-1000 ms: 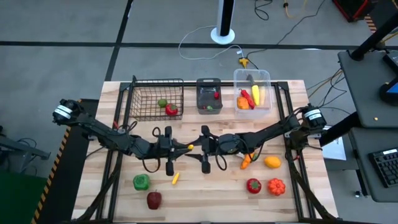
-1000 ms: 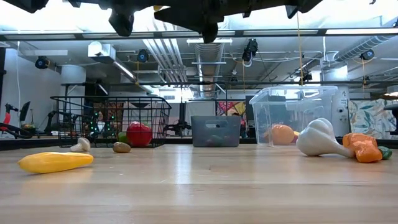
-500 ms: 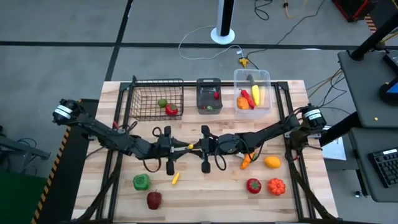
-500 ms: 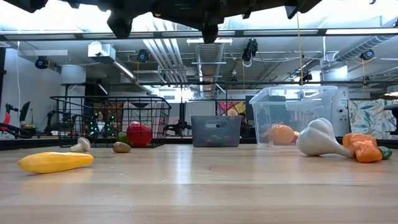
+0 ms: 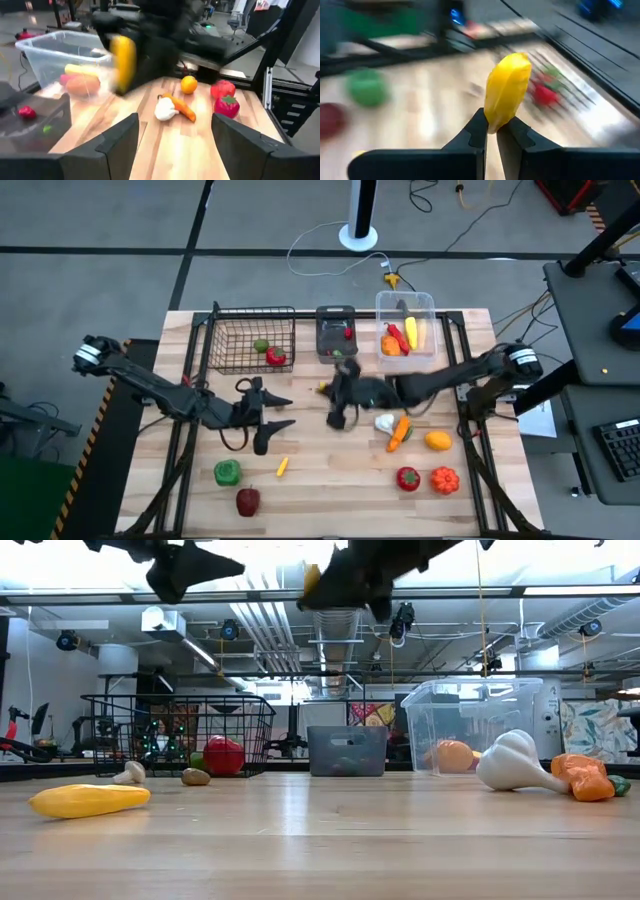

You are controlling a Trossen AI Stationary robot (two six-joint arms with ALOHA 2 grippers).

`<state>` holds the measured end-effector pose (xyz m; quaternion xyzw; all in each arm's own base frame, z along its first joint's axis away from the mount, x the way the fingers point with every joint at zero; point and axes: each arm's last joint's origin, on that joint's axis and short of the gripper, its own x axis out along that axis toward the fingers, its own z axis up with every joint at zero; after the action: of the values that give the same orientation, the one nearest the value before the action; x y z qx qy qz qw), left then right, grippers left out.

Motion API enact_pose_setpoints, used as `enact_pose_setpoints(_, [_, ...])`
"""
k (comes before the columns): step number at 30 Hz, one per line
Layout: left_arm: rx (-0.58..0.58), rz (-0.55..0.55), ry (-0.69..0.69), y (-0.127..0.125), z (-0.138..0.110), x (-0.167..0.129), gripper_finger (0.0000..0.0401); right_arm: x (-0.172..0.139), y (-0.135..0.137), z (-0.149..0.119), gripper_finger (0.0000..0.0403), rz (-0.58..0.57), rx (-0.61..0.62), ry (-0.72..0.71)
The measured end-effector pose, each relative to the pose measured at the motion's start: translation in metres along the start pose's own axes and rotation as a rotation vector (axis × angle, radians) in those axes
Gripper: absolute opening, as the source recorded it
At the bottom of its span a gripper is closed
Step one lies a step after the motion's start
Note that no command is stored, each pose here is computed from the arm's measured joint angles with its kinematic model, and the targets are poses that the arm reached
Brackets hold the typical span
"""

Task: Sort produce into baskets
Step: Put the top yellow chili pepper into the black bin

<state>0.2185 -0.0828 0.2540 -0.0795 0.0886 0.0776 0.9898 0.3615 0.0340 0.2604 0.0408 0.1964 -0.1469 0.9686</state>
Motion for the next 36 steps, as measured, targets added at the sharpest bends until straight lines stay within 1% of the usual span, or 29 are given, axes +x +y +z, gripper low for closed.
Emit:
enact_pose_setpoints(3, [-0.021, -0.002, 0.005, 0.001, 0.001, -0.004, 0.0231, -0.001, -0.029, 0.013, 0.0022, -0.118, 0.054, 0.135])
enact_pose_setpoints(7, [-0.015, 0.003, 0.024, 0.002, 0.000, -0.004, 0.0227, 0.004, -0.065, 0.030, 0.0022, -0.245, 0.101, 0.275])
enact_pose_setpoints(10, [-0.015, 0.009, 0.046, 0.002, -0.003, -0.004, 0.0224, 0.014, -0.089, 0.036, 0.0022, -0.323, 0.108, 0.380])
enact_pose_setpoints(13, [-0.033, 0.019, 0.073, 0.003, -0.006, -0.004, 0.0222, 0.024, -0.108, 0.041, 0.0022, -0.375, 0.096, 0.449])
enact_pose_setpoints(16, [-0.047, 0.029, 0.100, 0.004, -0.009, -0.005, 0.0221, 0.035, -0.121, 0.045, 0.0022, -0.394, 0.083, 0.471])
enact_pose_setpoints(21, [-0.072, 0.045, 0.141, 0.006, -0.012, -0.007, 0.0221, 0.049, -0.139, 0.046, 0.0022, -0.391, 0.077, 0.492])
enact_pose_setpoints(28, [-0.104, 0.093, 0.238, 0.009, -0.013, -0.010, 0.0221, 0.061, -0.163, 0.038, 0.0024, -0.418, 0.097, 0.535])
enact_pose_setpoints(31, [-0.107, 0.113, 0.274, 0.008, -0.011, -0.010, 0.0221, 0.062, -0.170, 0.036, 0.0032, -0.432, 0.117, 0.541])
enact_pose_setpoints(36, [-0.096, 0.121, 0.292, 0.007, -0.008, -0.010, 0.0221, 0.063, -0.172, 0.034, 0.0062, -0.437, 0.119, 0.548])
